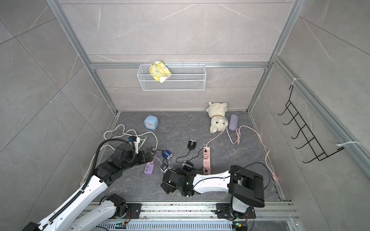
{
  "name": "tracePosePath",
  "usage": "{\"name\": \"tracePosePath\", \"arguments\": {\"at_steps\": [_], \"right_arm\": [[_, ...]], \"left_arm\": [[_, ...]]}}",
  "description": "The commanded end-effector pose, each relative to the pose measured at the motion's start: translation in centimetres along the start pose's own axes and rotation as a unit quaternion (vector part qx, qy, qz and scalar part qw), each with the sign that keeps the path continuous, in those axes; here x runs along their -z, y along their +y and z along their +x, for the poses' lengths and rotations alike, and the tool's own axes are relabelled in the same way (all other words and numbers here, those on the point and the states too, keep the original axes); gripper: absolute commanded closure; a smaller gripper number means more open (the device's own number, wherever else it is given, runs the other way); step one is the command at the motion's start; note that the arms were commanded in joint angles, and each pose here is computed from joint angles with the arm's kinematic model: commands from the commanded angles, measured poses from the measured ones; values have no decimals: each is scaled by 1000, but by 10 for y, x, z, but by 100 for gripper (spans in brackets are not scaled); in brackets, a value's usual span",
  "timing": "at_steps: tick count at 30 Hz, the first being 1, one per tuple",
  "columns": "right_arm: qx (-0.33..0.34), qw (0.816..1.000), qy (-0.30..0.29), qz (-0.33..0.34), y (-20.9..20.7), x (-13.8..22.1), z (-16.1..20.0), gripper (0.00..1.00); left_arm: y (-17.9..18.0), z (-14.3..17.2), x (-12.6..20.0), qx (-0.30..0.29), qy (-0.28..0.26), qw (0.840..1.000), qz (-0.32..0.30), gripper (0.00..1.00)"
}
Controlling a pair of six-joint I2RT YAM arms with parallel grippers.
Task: Unplug the electric shaver
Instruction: Pick up the electric shaver from the center of the board.
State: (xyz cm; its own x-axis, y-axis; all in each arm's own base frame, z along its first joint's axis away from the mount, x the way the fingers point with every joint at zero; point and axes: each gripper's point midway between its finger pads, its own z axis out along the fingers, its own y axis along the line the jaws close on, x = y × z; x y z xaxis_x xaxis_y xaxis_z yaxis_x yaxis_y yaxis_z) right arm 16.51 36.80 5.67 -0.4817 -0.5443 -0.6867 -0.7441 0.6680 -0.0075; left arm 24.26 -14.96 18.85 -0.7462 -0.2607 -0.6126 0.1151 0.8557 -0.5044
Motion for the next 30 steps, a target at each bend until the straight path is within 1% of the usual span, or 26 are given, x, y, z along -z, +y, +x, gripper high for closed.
{"name": "tracePosePath", "arguments": {"at_steps": [1, 9, 13, 16, 21, 26, 28, 30], "right_arm": [[-5, 1000, -3, 1, 0, -8, 3, 0], [-15, 1000, -2, -7, -14, -21, 9, 0], [-17, 1000, -1, -16, -14, -24, 11, 0], [-18, 1000, 0, -21, -12, -27, 12, 2], [-11, 1000, 13, -19, -11, -35, 17, 10], [-11, 1000, 10, -16, -12, -35, 17, 19], [-8, 1000, 10, -13, -14, -34, 18, 21], [-6, 1000, 6, -13, -14, -33, 16, 26]], "left_arm": [[-3, 4, 2, 6, 3, 1000, 13, 0], [-3, 7, 0, 4, 5, 1000, 18, 0], [-3, 7, -1, 5, 2, 1000, 22, 0], [-4, 7, -1, 5, 1, 1000, 24, 0], [-6, 6, -1, 4, 2, 1000, 29, 0], [-7, 7, 1, 4, 1, 1000, 31, 0], [-6, 7, 2, 3, 1, 1000, 30, 0], [-6, 7, 3, 3, 0, 1000, 31, 0]]}}
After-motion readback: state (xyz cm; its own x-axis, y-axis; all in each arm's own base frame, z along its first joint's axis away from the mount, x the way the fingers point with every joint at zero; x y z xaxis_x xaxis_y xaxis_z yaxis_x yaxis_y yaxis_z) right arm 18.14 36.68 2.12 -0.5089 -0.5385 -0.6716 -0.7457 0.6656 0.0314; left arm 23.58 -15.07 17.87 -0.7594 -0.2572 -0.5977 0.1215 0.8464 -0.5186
